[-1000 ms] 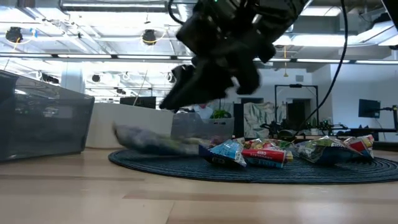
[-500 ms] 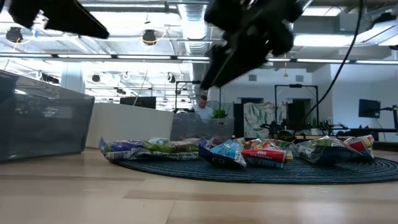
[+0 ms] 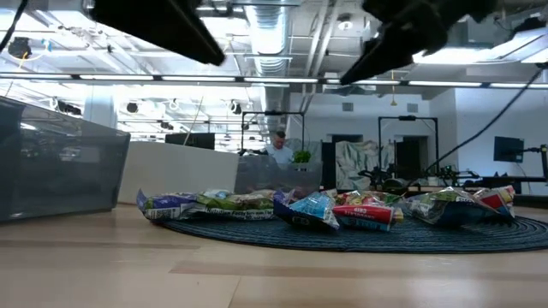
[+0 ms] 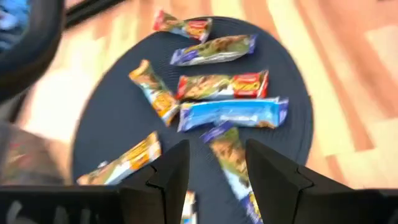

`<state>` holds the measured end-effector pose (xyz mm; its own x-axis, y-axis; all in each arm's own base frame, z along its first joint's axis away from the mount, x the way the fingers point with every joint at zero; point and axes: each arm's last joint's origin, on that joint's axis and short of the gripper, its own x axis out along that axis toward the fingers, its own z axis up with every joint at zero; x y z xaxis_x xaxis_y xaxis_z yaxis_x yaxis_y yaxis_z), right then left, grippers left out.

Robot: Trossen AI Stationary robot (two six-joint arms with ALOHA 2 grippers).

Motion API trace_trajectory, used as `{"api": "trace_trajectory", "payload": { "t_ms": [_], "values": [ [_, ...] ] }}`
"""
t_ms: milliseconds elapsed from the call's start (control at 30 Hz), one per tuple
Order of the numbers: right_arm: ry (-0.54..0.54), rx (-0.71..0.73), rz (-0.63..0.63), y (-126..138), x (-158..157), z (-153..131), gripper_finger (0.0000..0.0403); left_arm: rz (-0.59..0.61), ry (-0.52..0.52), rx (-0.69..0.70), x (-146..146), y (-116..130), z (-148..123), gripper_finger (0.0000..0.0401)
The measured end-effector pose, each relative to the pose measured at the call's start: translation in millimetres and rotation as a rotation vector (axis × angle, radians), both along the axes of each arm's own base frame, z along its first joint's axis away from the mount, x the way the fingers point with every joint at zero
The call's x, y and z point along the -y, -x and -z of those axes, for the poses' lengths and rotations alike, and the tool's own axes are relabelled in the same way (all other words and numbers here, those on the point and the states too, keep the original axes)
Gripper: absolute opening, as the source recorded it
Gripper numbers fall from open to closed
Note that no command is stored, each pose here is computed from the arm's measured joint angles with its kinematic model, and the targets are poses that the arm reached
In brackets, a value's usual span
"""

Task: Pick and place Granola Bars by type
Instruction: Put the blue granola bar into the bottom black bin

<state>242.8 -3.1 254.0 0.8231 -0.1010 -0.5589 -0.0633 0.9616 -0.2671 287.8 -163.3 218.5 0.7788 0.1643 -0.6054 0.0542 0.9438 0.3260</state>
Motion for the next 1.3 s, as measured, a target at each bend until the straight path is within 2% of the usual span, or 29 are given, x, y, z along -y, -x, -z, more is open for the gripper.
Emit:
{"api": "trace_trajectory", "payload": {
  "t_ms": [267,400,500,733,1033,1300],
  "values": [
    [0.009,0.179,0.045,54.1,7.8,33.9,0.0253,-0.019,0.225,-0.045,-38.1,-23.4,-0.1,0.0151],
    [0.02,0.251,0.057,71.0,9.8,51.3,0.0253,-0.008,0.26,-0.017,-42.8,-28.8,-2.2,0.0158],
    [0.069,0.301,0.068,79.1,12.4,53.2,0.0253,0.003,0.27,-0.019,-42.4,-33.1,2.6,0.017],
    [0.055,0.329,0.101,86.2,14.2,48.0,0.0253,-0.01,0.256,-0.124,-35.9,-47.8,43.4,0.0203],
    [0.048,0.331,0.073,84.5,9.8,48.4,0.0253,-0.07,0.291,-0.226,-35.7,-48.9,64.7,0.0215],
    [0.029,0.322,0.076,83.7,9.1,49.7,0.0253,-0.068,0.321,-0.292,-35.6,-54.3,84.4,0.0216]
  ]
}}
